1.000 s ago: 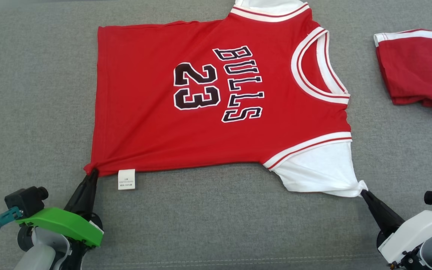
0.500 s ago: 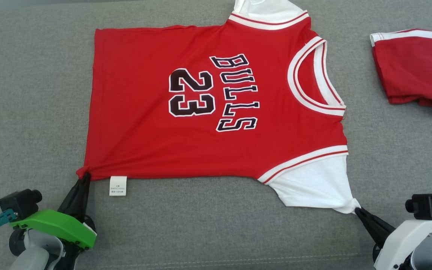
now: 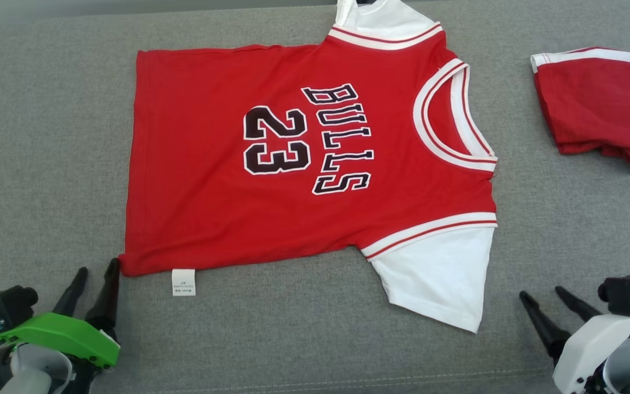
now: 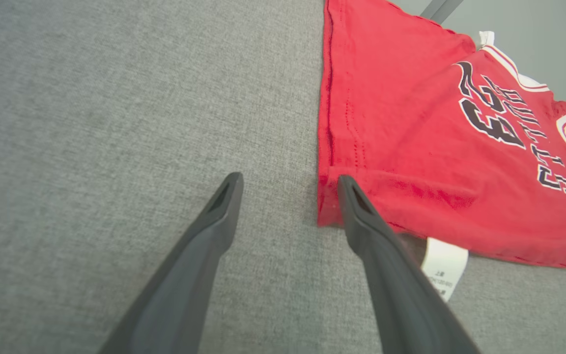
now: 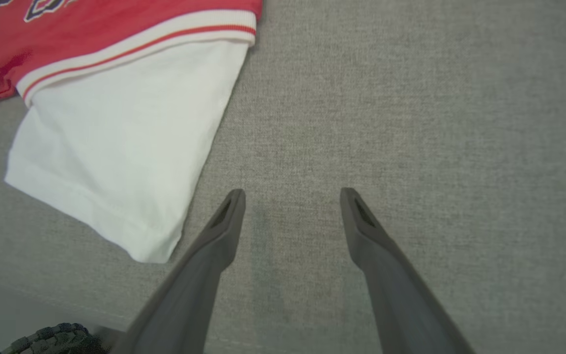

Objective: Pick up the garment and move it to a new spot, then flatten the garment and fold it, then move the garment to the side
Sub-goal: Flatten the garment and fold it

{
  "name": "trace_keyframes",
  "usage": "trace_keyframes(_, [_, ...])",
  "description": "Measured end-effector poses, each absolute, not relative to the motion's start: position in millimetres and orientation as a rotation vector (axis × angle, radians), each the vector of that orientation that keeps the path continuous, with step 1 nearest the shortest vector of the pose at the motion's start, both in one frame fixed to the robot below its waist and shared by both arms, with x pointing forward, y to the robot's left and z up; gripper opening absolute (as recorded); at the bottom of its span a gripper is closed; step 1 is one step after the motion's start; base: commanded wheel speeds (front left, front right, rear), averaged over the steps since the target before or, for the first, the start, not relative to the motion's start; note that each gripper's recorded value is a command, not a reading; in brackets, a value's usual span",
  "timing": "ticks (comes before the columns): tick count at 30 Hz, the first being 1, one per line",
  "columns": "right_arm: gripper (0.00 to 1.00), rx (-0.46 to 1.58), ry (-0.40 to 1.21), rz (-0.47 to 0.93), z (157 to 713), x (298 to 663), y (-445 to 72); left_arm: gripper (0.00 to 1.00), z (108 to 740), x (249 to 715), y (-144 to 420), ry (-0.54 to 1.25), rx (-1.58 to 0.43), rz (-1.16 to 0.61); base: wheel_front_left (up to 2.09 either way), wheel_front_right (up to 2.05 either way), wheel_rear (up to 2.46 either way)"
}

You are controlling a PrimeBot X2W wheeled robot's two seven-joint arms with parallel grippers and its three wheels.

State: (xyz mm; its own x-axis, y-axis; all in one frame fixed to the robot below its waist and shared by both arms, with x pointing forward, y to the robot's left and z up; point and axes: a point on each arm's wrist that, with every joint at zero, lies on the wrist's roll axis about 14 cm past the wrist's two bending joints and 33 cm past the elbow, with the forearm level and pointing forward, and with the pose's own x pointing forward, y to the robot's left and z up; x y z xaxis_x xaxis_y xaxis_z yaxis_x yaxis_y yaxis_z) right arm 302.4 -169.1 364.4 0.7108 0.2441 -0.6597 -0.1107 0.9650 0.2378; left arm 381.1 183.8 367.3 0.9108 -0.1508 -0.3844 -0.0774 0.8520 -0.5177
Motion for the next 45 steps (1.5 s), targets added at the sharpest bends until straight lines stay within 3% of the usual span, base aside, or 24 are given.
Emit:
trace_keyframes(10, [1.0, 0.068, 0.352, 0.048, 441, 351, -215, 1.0, 414, 400, 223, 0.249, -0.538, 0.049, 0.0, 0.0, 0.0])
trace_keyframes(20, [1.0, 0.015, 0.034, 0.067, 505, 363, -200, 1.0, 489, 403, 231, 0.004, -0.476, 0.053, 0.0, 0.0, 0.0])
trace_keyframes(31, [1.0, -0.015, 0.032, 0.136, 492, 342, -168, 1.0, 481, 357, 234, 0.019, -0.399, 0.093, 0.0, 0.0, 0.0])
trace_keyframes(45, [1.0, 0.011, 0.058, 0.116, 478, 320, -161, 1.0, 479, 319, 216, 0.024, -0.368, 0.038, 0.0, 0.0, 0.0])
